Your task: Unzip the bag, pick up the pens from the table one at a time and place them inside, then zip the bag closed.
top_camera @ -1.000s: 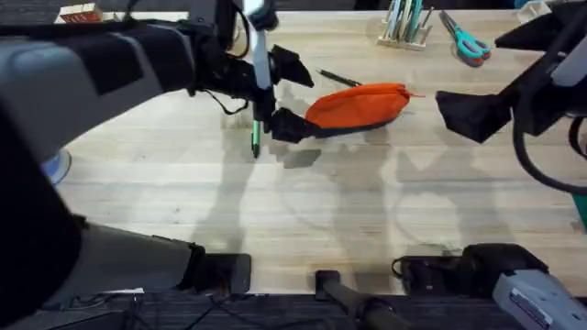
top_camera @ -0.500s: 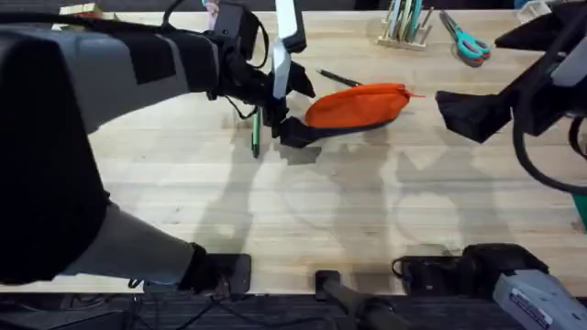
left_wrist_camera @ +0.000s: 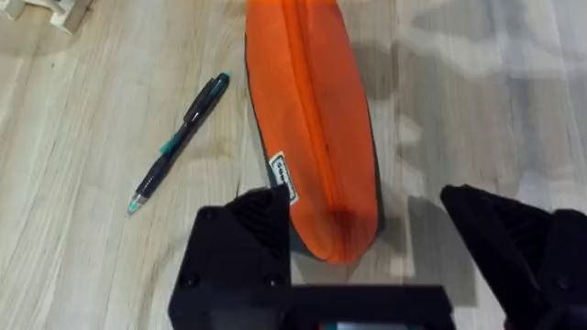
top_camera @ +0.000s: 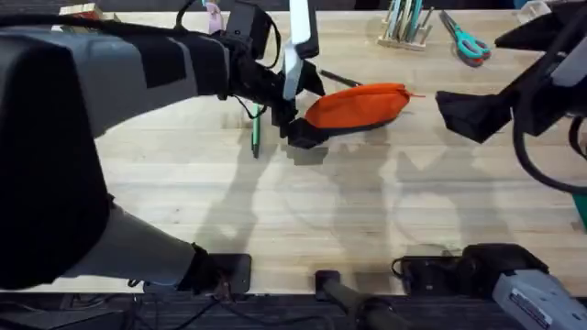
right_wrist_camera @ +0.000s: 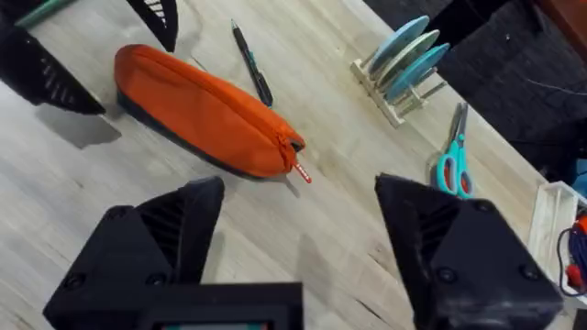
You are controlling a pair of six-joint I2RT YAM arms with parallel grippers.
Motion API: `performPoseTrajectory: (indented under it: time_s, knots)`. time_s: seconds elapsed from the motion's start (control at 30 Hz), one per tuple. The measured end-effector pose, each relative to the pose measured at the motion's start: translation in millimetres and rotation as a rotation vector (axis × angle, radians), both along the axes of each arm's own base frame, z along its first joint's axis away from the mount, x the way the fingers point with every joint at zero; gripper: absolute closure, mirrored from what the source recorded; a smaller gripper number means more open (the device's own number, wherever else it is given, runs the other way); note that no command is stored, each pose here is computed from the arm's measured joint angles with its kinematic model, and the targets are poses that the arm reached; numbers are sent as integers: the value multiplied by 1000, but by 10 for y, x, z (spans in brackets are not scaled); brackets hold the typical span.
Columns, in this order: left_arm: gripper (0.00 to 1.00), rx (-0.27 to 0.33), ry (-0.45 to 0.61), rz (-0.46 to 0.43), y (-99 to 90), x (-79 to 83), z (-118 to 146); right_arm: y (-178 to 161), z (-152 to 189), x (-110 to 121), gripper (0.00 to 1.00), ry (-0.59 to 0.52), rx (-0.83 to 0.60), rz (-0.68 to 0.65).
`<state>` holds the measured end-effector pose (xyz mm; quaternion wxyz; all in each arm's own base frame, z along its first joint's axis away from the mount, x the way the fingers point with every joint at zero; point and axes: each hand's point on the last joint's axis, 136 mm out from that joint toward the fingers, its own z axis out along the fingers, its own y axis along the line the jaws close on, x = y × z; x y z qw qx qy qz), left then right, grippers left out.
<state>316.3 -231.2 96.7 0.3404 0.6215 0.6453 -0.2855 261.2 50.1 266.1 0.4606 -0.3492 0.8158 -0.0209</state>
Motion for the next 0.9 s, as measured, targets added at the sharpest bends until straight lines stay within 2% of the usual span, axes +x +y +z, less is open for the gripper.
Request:
performPoseTrajectory:
  time_s: [0.13,0.2,0.23,0.4,0.43,0.9]
  knots:
    - [24,0,-1,0,-1,2,1,0,0,0,4,0,0,0]
    - [112,-1,-3,0,-3,5,3,-1,0,0,4,0,0,0]
    - [215,-1,-3,0,-5,3,3,0,0,0,4,0,0,0]
    - [855,6,-28,-2,-23,36,10,0,0,0,5,0,0,0]
    - [931,8,-31,-3,-24,38,10,0,0,0,5,0,0,0]
    - [959,14,-33,-2,-29,38,2,2,0,0,4,0,0,1]
